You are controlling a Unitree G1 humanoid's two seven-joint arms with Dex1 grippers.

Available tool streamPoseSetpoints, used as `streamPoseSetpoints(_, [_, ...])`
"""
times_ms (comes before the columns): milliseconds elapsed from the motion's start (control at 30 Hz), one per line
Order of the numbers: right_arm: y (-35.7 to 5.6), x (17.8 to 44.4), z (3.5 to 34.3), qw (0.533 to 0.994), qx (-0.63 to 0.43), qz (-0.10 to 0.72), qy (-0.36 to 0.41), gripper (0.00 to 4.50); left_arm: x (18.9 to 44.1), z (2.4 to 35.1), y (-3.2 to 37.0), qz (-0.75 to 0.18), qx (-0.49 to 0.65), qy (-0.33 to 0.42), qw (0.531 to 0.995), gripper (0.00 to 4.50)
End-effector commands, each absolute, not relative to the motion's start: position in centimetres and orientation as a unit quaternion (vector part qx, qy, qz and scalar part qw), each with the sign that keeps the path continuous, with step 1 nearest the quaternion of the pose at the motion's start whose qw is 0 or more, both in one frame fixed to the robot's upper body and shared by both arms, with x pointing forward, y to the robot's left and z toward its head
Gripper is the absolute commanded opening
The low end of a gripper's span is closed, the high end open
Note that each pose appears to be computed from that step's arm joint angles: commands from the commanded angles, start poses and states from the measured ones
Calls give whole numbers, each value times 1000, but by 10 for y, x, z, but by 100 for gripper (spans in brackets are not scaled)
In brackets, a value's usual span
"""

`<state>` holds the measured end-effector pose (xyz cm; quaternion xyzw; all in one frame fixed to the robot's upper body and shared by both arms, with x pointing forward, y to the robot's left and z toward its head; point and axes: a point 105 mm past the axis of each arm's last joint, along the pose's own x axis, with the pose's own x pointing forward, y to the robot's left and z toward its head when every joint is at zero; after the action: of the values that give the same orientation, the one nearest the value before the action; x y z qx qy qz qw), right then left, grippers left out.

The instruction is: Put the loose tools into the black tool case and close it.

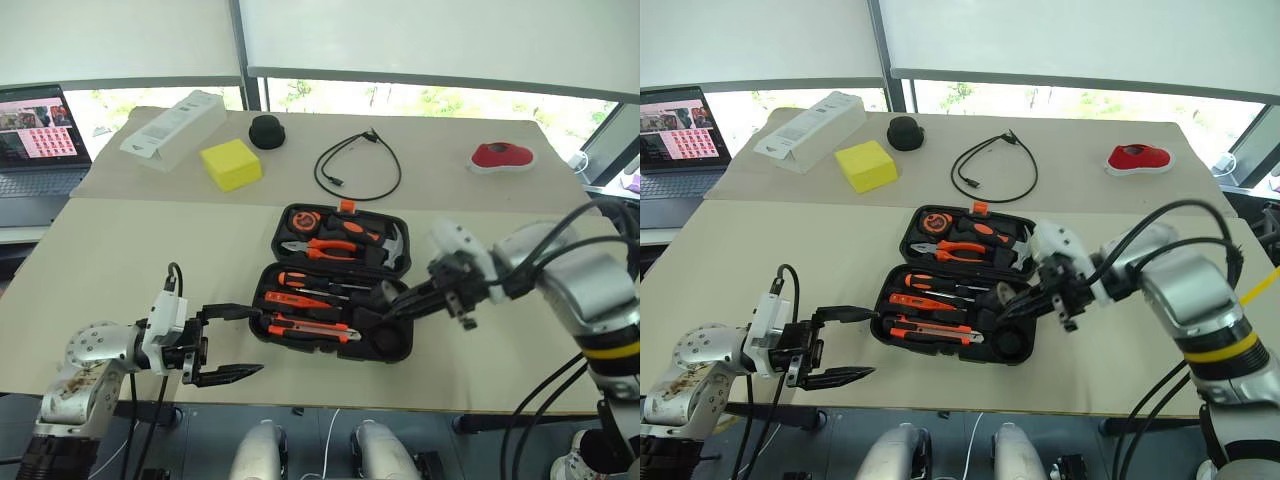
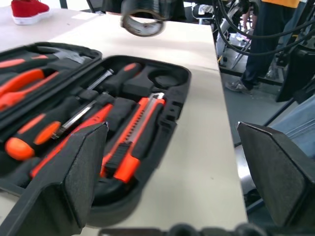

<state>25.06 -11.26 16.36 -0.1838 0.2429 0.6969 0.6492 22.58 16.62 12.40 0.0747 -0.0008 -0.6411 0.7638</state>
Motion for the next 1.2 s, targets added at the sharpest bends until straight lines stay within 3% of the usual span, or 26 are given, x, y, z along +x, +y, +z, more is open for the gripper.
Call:
streamPoseSetpoints(33, [-115,241,149,654,-206,671,284,5,223,130,158,-647,82,-20,758,450])
streamPoseSetpoints(367, [-119,237,122,663,-216,635,333,5,225,131,151,-646,78,-27,759,450])
streamPoseSetpoints(500, [-135,248,108,676,-267,579,370,5,226,132,151,-642,85,-34,761,450])
streamPoseSetpoints(667, [-130,243,108,658,-259,596,380,5,228,136,152,-636,86,-37,766,450])
streamPoseSetpoints(933, [-115,235,147,637,-207,675,309,272,239,145,163,-593,80,-35,801,450])
streamPoseSetpoints(1000, [-124,239,165,648,-184,684,280,272,244,151,172,-574,51,-25,817,450])
streamPoseSetpoints(1133, [-148,262,177,700,-176,652,231,281,265,151,188,-512,35,-2,858,347])
streamPoseSetpoints(1200, [-163,283,180,750,-162,616,179,229,283,146,194,-481,58,15,875,270])
